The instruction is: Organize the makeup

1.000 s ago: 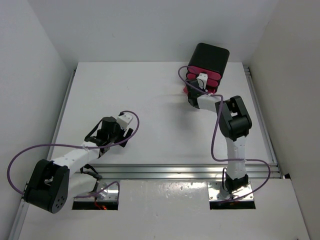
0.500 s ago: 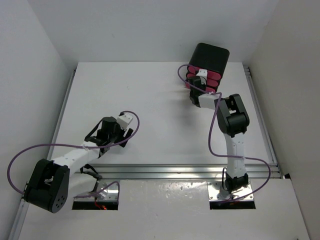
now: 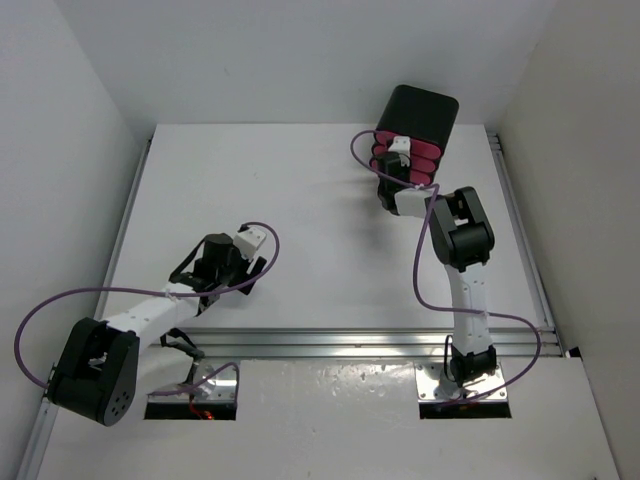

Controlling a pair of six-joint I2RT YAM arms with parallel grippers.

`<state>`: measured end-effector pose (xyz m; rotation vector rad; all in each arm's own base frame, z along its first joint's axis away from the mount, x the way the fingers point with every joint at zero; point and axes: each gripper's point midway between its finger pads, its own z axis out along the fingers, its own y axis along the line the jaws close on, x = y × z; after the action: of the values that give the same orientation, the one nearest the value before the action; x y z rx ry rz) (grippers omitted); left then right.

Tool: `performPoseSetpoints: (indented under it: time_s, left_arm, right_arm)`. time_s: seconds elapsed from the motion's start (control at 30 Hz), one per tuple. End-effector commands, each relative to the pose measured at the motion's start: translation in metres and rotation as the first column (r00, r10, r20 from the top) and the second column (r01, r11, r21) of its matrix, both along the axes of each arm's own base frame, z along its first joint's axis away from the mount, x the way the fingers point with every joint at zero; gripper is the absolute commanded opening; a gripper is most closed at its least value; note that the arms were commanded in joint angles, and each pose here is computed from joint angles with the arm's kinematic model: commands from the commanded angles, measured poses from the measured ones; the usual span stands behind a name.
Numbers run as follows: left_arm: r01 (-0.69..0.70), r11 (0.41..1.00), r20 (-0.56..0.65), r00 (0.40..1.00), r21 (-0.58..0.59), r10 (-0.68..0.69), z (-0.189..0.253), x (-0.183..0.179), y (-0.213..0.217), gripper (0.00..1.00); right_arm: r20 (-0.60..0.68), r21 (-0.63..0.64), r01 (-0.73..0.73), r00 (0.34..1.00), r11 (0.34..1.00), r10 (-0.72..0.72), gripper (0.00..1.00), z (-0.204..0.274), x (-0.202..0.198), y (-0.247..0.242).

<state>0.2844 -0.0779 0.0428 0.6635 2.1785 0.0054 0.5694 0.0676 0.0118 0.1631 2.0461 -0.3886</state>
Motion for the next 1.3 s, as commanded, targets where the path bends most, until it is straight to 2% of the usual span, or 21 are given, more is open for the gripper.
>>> performPoseSetpoints:
  time_s: [0.0, 0.13, 0.27, 0.3, 0.33, 0.4, 0.47, 0.5, 0.53, 0.57, 0.6, 0.67, 0.73, 0.87, 1.0, 1.27]
  left_arm:
    - [0.008, 1.0, 0.03, 1.0, -0.015, -0.008, 0.005, 0.006, -0.003, 0.83]
    - [0.008, 1.0, 0.03, 1.0, -0.015, -0.008, 0.005, 0.006, -0.003, 0.83]
    - [0.008, 1.0, 0.03, 1.0, -0.015, -0.008, 0.005, 0.006, -0.003, 0.83]
    - [0.008, 1.0, 0.021, 1.0, -0.013, -0.008, 0.002, 0.005, -0.003, 0.83]
    - [0.008, 1.0, 0.021, 1.0, -0.013, -0.008, 0.002, 0.005, -0.003, 0.83]
    - [0.008, 1.0, 0.021, 1.0, -0.013, -0.008, 0.002, 0.005, -0.003, 0.83]
    - [0.008, 1.0, 0.021, 1.0, -0.013, -0.008, 0.002, 0.005, -0.003, 0.83]
    - [0.008, 1.0, 0.021, 1.0, -0.013, -0.008, 0.002, 0.005, -0.003, 0.83]
    - [0.008, 1.0, 0.021, 1.0, -0.013, -0.008, 0.002, 0.005, -0.003, 0.83]
    - [0.008, 1.0, 0.03, 1.0, -0.015, -0.008, 0.004, 0.007, -0.004, 0.83]
    - [0.008, 1.0, 0.03, 1.0, -0.015, -0.008, 0.004, 0.007, -0.004, 0.83]
    - [0.008, 1.0, 0.03, 1.0, -0.015, -0.008, 0.004, 0.007, -0.004, 0.83]
    - [-0.007, 1.0, 0.036, 0.999, -0.025, 0.008, 0.005, 0.009, -0.002, 0.83]
    - [-0.007, 0.999, 0.023, 1.0, -0.036, 0.007, -0.001, 0.008, -0.004, 0.83]
    - [-0.027, 0.998, 0.018, 0.999, -0.061, 0.028, -0.004, 0.008, -0.005, 0.85]
    - [-0.044, 0.996, 0.038, 0.998, -0.077, 0.047, -0.014, 0.009, -0.004, 0.92]
  right_arm:
    - [0.148, 0.05, -0.028, 0.989, 0.998, 0.02, 0.3, 0.042, 0.016, 0.011]
    - [0.165, 0.061, -0.081, 0.984, 0.995, 0.07, 0.52, 0.056, -0.005, 0.021]
    - [0.157, 0.071, -0.088, 0.985, 0.994, 0.077, 0.62, 0.058, -0.042, 0.022]
    - [0.215, 0.088, -0.081, 0.975, 0.993, 0.06, 0.63, 0.088, -0.045, 0.02]
    - [0.168, 0.08, -0.078, 0.984, 0.994, 0.064, 0.65, 0.07, -0.064, 0.015]
    - [0.2, 0.086, -0.07, 0.979, 0.994, 0.051, 0.69, 0.091, -0.077, 0.011]
    - [0.164, 0.082, -0.045, 0.986, 0.996, 0.031, 0.76, 0.089, -0.101, -0.005]
    - [0.177, 0.125, -0.021, 0.984, 0.992, -0.002, 0.79, 0.097, -0.11, -0.011]
    - [0.067, 0.108, 0.015, 0.998, 0.994, -0.022, 0.82, 0.085, -0.134, -0.024]
    - [-0.071, 0.114, 0.124, 0.991, 0.986, -0.116, 0.89, 0.066, -0.165, -0.054]
    - [-0.099, 0.123, 0.166, 0.983, 0.978, -0.155, 0.91, 0.066, -0.174, -0.064]
    - [-0.151, 0.15, 0.319, 0.943, 0.936, -0.297, 0.94, 0.072, -0.2, -0.108]
    - [-0.312, 0.143, 0.452, 0.865, 0.88, -0.393, 0.96, 0.054, -0.246, -0.134]
    - [-0.382, 0.144, 0.609, 0.761, 0.78, -0.524, 0.99, 0.058, -0.294, -0.176]
    - [-0.378, 0.122, 0.646, 0.732, 0.753, -0.567, 0.99, 0.067, -0.307, -0.194]
    - [-0.421, 0.135, 0.659, 0.714, 0.74, -0.56, 0.99, 0.062, -0.308, -0.193]
